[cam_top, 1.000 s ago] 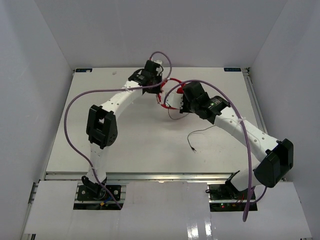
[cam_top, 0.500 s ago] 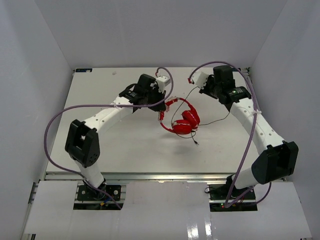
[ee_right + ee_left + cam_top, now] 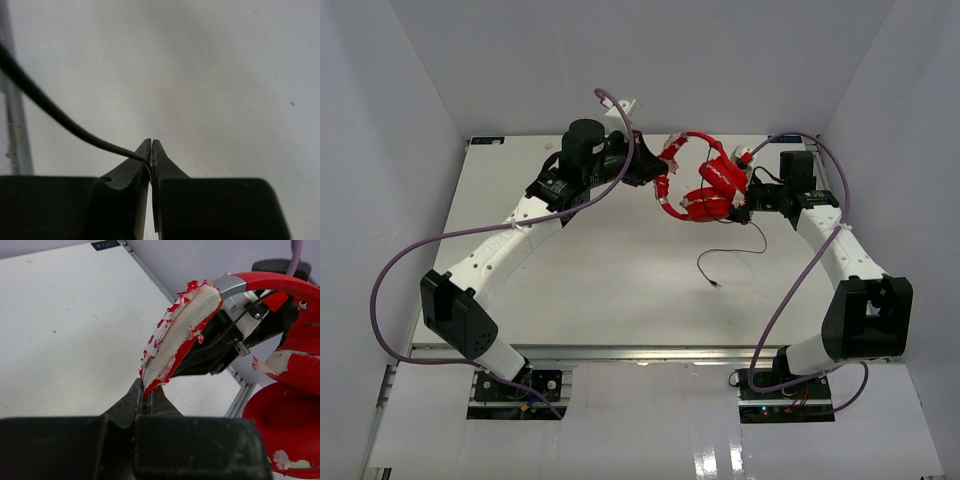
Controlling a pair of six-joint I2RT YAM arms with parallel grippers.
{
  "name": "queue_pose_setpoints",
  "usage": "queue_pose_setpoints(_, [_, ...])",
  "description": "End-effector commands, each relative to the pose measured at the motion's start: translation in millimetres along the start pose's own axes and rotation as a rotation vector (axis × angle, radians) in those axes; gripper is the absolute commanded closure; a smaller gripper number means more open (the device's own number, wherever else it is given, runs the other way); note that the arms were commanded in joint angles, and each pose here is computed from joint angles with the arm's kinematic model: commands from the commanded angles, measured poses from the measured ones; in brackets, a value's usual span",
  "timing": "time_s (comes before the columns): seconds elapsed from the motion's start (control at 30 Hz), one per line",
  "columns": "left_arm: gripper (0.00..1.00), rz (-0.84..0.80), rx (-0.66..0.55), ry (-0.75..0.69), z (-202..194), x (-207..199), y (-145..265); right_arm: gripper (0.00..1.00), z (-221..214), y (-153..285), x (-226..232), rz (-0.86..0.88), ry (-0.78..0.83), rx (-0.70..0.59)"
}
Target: Wrap the headphones
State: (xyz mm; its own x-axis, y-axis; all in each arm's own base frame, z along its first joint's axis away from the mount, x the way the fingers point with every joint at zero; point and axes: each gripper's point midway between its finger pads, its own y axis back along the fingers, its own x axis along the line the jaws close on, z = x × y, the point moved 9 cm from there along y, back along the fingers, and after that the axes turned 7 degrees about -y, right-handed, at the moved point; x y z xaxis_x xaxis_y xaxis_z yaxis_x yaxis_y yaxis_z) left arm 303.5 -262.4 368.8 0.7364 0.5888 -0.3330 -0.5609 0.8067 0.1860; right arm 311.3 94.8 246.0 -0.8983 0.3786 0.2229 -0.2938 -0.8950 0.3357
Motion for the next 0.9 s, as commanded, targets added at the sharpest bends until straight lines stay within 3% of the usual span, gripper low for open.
queue_pose_setpoints(0.0, [1.00,-0.015,-0.314,0.064,76,-35,30,0.92,29,-22,27,0.325,-0.060,-0.148])
queue_pose_setpoints(0.17, [1.00,0.034,-0.450,0.076,105,-43,37,0.92,50,-43,43,0.455,-0.036,-0.173])
queue_pose_setpoints(0.3, [1.00,0.050,-0.513,0.110,118,-46,39,0.92,53,-53,53,0.519,-0.117,-0.160])
queue_pose_setpoints(0.43, [1.00,0.071,-0.563,0.153,120,-42,36,0.85,59,-56,56,0.567,-0.095,-0.186])
queue_pose_setpoints(0.53, [1.00,0.087,-0.616,0.193,121,-39,35,0.69,59,-52,63,0.603,-0.162,-0.187])
queue_pose_setpoints(0.67, [1.00,0.095,-0.667,0.255,127,-37,33,0.46,59,-50,68,0.630,-0.116,-0.224])
queue_pose_setpoints(0.87, [1.00,0.166,-0.746,0.322,143,-32,32,0.36,44,-53,85,0.659,-0.129,-0.210])
